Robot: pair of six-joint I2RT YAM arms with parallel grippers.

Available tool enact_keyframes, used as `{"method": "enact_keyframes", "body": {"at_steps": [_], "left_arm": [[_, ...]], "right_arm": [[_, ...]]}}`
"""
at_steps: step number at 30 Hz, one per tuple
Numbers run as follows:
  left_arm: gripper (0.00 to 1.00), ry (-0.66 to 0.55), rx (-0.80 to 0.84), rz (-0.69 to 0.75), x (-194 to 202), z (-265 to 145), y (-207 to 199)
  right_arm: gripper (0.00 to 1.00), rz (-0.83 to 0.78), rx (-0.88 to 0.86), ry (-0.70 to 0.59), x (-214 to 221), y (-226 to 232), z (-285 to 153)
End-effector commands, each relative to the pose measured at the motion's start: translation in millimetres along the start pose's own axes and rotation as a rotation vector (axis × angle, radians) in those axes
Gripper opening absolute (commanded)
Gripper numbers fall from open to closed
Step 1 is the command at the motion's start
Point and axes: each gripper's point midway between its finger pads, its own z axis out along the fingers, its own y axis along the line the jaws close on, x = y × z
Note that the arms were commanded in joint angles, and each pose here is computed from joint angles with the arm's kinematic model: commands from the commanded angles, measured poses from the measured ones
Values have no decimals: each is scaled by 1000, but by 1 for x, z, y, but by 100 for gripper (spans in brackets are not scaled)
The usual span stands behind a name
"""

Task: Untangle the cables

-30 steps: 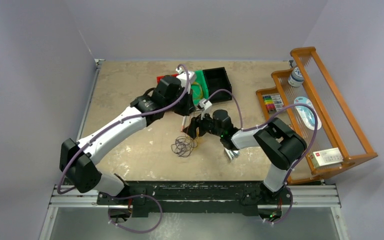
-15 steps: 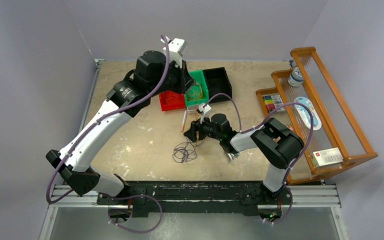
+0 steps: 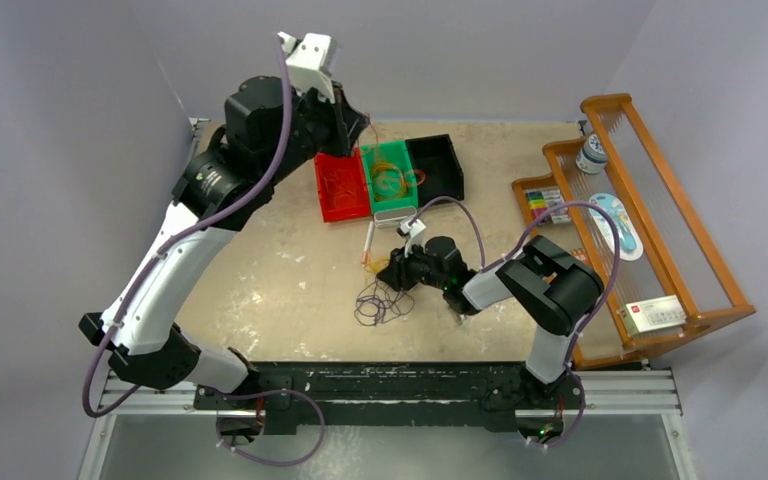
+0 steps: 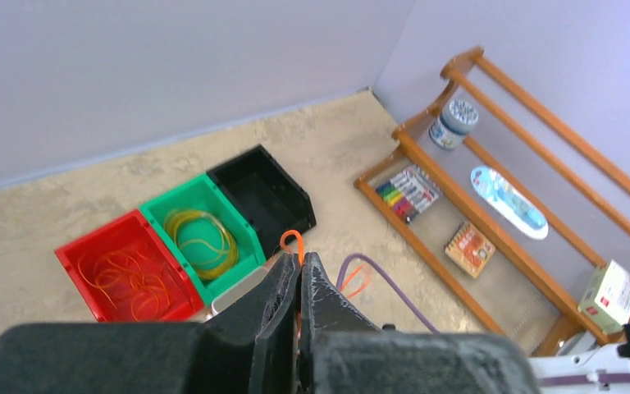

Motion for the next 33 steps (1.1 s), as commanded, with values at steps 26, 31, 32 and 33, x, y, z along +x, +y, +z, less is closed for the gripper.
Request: {"method": "enact_keyframes", "body": {"at_steps": [26, 31, 32, 33], "left_arm": [[0, -58, -386, 29, 1, 18, 87], [0, -28, -446, -24, 17, 26, 125], [0, -21, -456, -32, 21, 28, 132], [0, -14, -464, -36, 26, 30, 137]], "right_arm": [[61, -135, 95, -182, -76, 18, -82], [64, -145, 128, -215, -94, 20, -100], [65, -144, 139, -228, -98, 20, -104], [65, -140, 150, -240, -102, 20, -107]]}}
